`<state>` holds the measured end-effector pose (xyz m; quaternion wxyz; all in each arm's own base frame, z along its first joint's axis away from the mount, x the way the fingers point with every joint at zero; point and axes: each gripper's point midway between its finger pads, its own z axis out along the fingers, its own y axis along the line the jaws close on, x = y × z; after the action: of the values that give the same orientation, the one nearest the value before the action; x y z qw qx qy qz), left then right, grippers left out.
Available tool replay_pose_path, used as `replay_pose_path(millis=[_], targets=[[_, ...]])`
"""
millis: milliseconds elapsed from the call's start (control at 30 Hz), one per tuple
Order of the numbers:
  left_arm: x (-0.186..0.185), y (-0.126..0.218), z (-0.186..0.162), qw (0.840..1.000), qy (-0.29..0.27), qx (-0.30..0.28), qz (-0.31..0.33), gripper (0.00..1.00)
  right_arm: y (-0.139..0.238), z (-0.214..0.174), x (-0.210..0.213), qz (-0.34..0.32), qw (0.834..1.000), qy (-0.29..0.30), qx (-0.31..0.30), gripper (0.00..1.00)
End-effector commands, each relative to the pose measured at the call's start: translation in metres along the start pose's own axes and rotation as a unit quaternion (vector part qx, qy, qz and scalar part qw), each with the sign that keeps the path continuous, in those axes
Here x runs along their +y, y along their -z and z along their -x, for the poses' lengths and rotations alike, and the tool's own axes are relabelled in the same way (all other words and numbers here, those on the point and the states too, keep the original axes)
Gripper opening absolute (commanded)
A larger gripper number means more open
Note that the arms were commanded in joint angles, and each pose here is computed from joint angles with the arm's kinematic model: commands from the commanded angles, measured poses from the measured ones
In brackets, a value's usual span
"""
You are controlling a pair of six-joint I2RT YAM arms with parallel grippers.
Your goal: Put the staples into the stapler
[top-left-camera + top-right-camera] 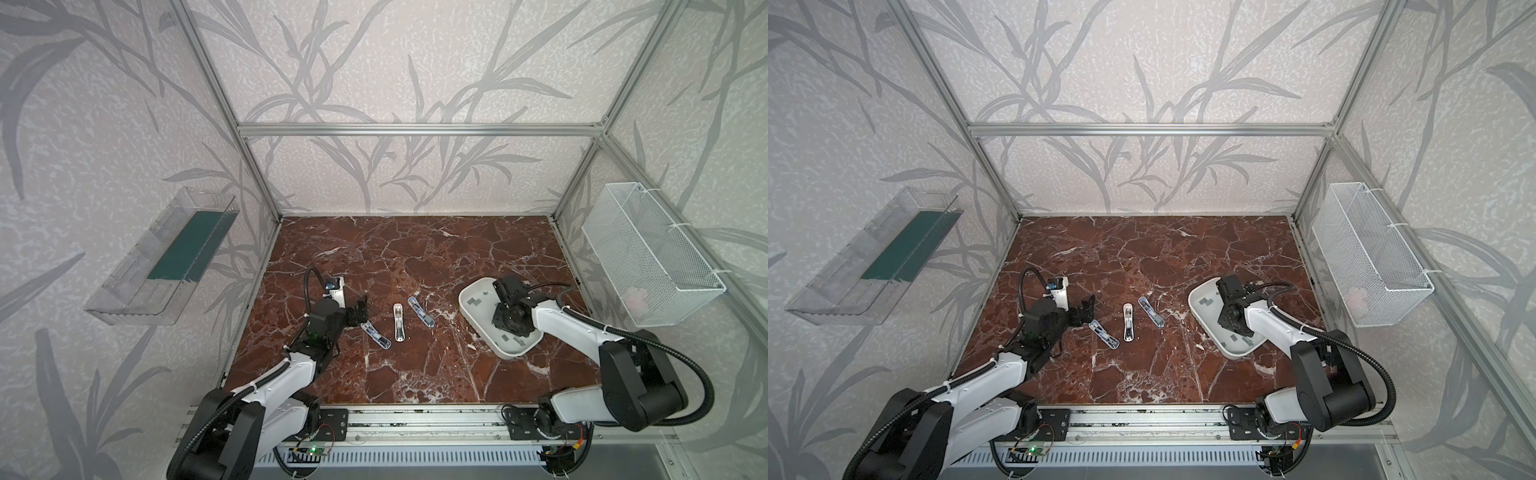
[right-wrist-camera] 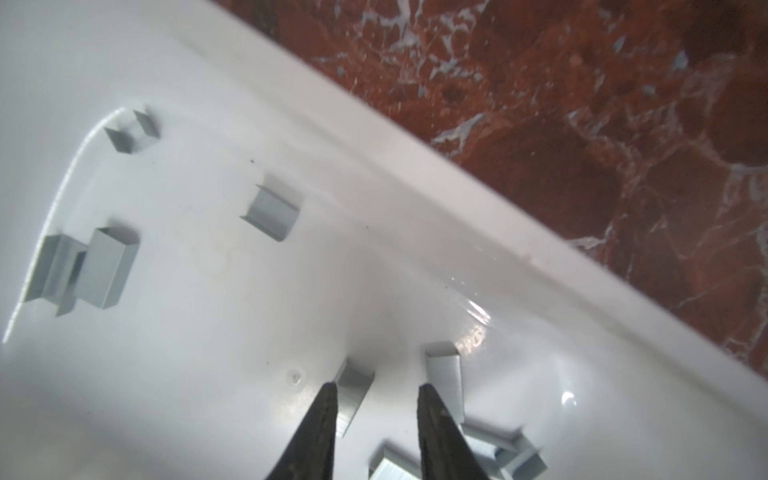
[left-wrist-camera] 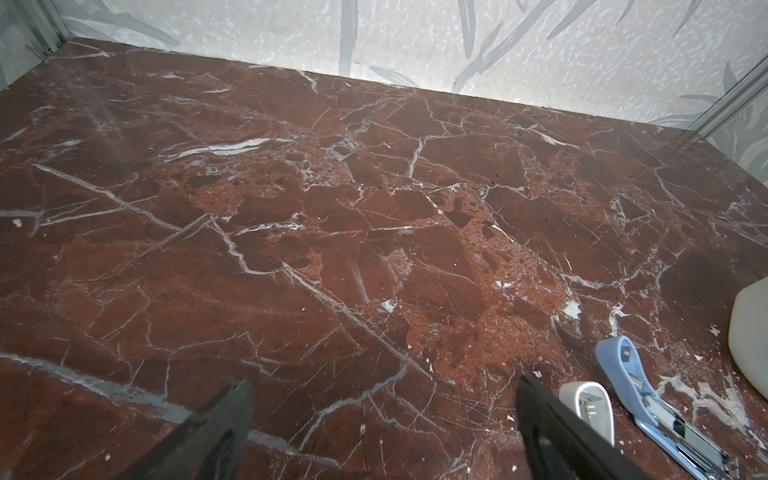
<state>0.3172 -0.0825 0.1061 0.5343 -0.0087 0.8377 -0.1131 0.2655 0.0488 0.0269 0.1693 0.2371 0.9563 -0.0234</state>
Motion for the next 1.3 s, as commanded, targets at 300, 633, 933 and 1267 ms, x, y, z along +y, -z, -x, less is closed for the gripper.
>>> replay_pose_path(millis=[300, 633, 933, 1267], targets=[[-0.004, 0.002, 0.007, 1.000, -0.002, -0.017, -0.007, 0.99, -0.016, -0.007, 0.013, 0.014, 1.000, -0.006, 0.021, 0.30], [-0.004, 0.002, 0.007, 1.000, -0.004, -0.015, -0.006, 0.99, -0.015, -0.003, 0.009, -0.005, 1.000, 0.004, 0.019, 0.25], [-0.004, 0.001, 0.007, 1.000, -0.005, -0.014, -0.004, 0.99, -0.010, 0.001, 0.009, -0.001, 1.000, 0.012, 0.008, 0.20], [-0.004, 0.001, 0.007, 1.000, -0.006, -0.014, -0.005, 0.99, -0.001, 0.023, 0.024, 0.009, 0.999, 0.046, -0.017, 0.18]])
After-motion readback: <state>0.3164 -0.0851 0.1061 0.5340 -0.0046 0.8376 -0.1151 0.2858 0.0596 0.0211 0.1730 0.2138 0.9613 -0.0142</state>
